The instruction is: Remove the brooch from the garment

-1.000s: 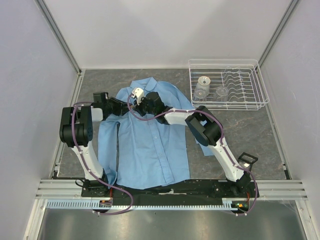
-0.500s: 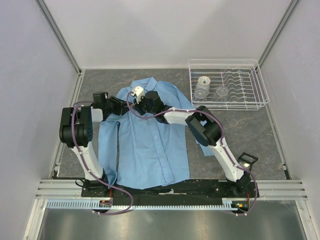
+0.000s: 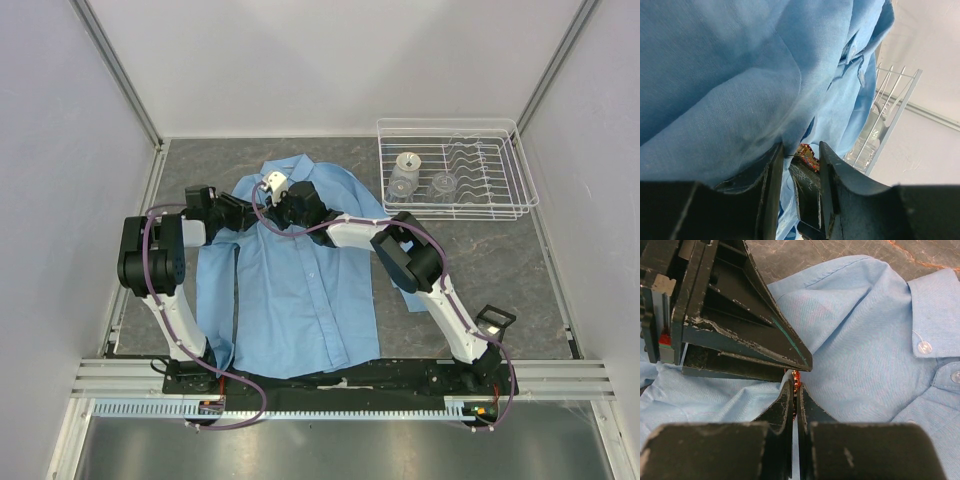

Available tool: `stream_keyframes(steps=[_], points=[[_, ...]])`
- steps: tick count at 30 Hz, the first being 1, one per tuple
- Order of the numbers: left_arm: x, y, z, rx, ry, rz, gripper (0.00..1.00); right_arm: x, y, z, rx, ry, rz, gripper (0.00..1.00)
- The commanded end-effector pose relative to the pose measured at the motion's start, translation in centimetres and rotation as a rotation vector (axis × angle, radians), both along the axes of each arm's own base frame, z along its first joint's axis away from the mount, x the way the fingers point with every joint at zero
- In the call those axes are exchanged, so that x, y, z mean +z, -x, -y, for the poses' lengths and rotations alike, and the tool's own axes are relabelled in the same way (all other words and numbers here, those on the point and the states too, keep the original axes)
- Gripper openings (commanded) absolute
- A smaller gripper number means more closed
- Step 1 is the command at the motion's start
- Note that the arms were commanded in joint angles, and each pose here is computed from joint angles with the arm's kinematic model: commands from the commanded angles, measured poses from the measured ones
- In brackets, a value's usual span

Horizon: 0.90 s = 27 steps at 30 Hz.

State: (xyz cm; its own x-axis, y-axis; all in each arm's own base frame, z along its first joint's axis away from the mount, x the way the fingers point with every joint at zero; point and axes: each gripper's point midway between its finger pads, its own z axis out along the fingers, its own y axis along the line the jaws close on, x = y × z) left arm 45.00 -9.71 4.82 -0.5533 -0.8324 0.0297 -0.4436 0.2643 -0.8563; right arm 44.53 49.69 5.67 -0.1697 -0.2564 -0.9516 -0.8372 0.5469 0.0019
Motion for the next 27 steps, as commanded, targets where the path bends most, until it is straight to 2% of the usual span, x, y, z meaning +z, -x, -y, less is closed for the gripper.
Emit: stream_keyframes(steps=[1, 9, 18, 27], points=[[2.4, -0.4, 1.0, -0.031, 0.053, 0.052, 0.41, 4.6, 0.3, -2.1, 0.066, -0.099, 0.076, 0.0], [3.3, -1.1, 0.9, -0.024, 0.073, 0.08, 0.41, 4.4, 0.8, -2.3, 0.097, -0.088, 0.08, 0.0], [3.9, -2.3, 0.9, -0.017, 0.092, 0.085, 0.42, 3.7, 3.6, -4.0, 0.208, -0.053, 0.095, 0.0], [4.0, -3.1, 0.8, -0.026, 0.096, 0.08, 0.41, 2.9, 4.5, -4.6, 0.267, -0.028, 0.067, 0.0]])
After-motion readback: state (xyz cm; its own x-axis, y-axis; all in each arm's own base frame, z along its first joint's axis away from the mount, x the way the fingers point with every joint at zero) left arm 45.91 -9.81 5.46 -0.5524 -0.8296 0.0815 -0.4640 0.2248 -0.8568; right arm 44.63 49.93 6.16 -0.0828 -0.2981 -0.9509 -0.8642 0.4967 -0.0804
